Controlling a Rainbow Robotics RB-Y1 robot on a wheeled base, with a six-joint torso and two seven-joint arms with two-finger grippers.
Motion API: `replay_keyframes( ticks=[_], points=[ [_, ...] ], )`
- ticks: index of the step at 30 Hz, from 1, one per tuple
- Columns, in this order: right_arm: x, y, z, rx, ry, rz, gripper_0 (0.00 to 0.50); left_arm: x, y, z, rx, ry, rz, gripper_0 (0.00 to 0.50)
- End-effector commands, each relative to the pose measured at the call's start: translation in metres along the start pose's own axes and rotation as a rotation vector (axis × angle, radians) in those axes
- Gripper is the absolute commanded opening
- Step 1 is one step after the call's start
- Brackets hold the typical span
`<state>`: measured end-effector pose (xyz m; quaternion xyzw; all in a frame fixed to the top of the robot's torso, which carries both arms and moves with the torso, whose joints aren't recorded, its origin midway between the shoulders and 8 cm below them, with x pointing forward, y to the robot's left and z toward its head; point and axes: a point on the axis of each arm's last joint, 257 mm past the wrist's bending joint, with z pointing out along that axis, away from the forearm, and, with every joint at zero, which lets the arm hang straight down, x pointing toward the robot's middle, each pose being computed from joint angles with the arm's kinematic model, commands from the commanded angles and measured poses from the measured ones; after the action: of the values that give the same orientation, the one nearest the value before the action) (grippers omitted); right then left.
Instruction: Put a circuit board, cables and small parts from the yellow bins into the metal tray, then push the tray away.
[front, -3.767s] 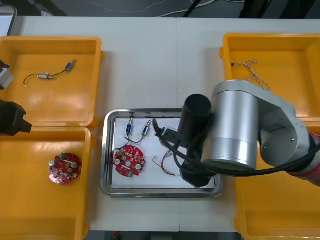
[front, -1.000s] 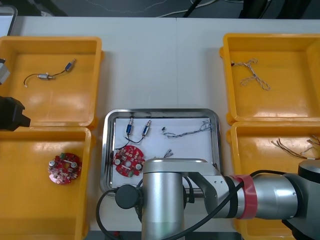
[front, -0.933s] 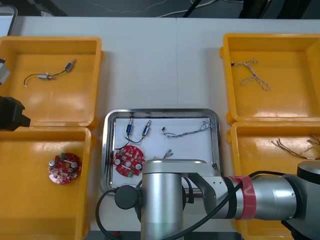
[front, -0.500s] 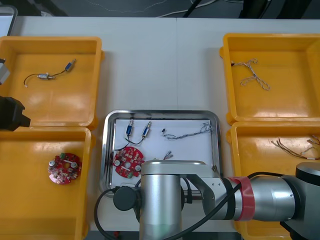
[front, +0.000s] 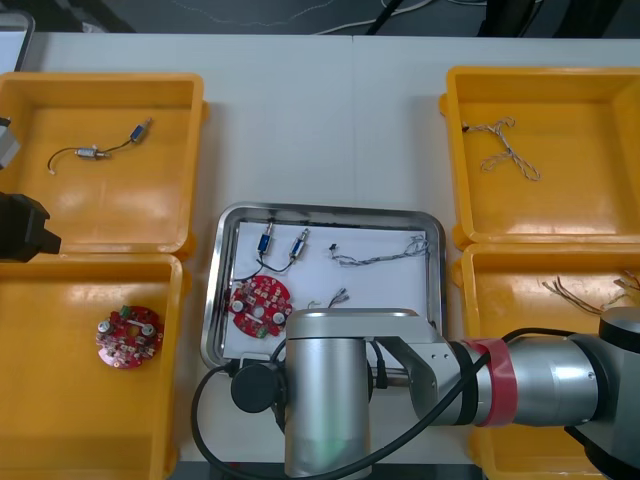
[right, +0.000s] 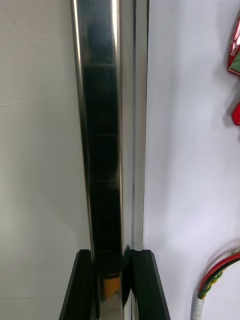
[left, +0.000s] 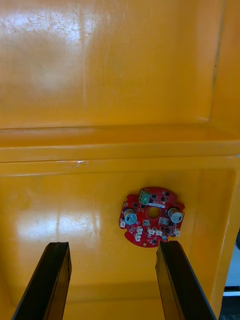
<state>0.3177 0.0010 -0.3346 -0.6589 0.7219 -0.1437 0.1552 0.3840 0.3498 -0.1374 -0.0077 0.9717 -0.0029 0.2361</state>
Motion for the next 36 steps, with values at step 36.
replay_keyframes(
  ticks=[36],
  points=[
    [-0.007,-0.128,-0.028,0.276,-0.046,-0.176,0.000,-0.003,0.020,-0.010,-0.053,-0.020,0.044,0.500]
  ],
)
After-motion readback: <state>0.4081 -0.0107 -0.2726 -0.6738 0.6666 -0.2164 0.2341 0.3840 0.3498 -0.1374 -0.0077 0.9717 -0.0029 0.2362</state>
